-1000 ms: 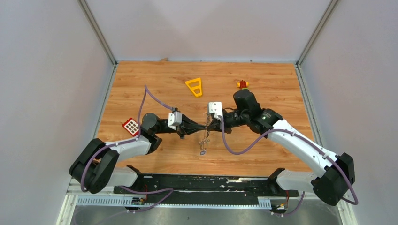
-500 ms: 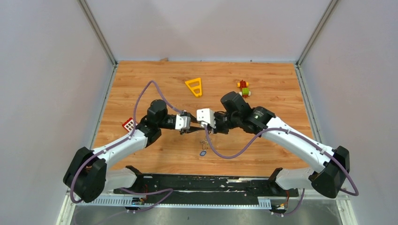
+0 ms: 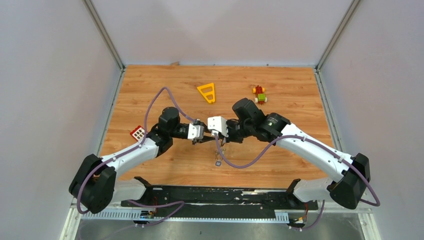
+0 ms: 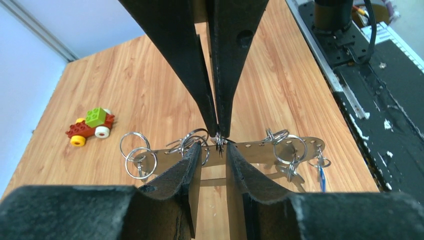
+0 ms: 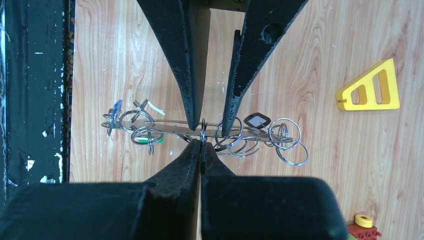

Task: Put the keys on the keyring
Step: Adjust the key on the keyring.

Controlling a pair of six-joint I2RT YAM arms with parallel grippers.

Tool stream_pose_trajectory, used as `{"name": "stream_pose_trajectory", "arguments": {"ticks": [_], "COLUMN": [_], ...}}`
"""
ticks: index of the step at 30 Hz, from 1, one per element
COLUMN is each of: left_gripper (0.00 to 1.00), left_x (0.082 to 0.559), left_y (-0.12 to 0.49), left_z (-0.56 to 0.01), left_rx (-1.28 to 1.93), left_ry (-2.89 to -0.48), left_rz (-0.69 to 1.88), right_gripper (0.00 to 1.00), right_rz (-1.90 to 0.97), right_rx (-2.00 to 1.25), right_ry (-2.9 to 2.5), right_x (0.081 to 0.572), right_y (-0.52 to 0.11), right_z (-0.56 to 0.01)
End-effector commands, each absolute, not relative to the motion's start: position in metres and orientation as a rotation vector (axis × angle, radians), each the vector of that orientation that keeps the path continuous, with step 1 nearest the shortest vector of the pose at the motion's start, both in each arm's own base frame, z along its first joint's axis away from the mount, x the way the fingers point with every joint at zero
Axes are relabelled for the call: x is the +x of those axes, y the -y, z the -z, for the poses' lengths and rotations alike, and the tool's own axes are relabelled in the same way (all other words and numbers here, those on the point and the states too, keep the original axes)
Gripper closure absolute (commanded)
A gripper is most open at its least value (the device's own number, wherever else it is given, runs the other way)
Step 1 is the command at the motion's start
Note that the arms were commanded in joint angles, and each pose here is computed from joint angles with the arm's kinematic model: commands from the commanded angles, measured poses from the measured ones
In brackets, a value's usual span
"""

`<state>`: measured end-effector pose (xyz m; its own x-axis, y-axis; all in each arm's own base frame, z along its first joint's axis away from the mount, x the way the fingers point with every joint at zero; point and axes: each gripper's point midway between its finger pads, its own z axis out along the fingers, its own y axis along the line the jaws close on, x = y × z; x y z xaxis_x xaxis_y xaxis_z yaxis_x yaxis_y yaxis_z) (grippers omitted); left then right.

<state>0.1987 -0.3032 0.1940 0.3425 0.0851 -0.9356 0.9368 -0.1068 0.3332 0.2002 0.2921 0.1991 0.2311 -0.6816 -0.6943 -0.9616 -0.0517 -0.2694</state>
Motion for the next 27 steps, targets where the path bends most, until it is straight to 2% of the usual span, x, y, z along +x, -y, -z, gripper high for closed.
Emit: {"name": "stream_pose_trajectory", "arguments": {"ticks": [1,12,19,27], "left_gripper": [0.69,0.74,0.87,0.81], "left_x": [0.198,0.196,0.196,0.195], "left_y": [0.308,0.310,0.311,0.309], "left_z": [-0.214,-0.216,-0.212,-0.203], "left_rx": [1.416,1.361,1.356,1.379], "left_ry": [-0.902,-0.894,-0.917,-0.944], "left_rz": [0.981,1.030,1.050,1.046], "right_gripper": [1.00,1.00,1.00,1.00], "right_rz": [-0.499,-0.514,-0.518,-0.516], "right_rx": [-1.742,-1.733,-1.725,-1.716], "right_ry": [-1.445,-1.450,-1.449,-1.455], "right_x": [0.206,0.204,0.204,0.204], "right_y": [-0.302,-0.302,-0.303,-0.301], "right_z": [-0.222,-0.220,-0.222,-0.223]}}
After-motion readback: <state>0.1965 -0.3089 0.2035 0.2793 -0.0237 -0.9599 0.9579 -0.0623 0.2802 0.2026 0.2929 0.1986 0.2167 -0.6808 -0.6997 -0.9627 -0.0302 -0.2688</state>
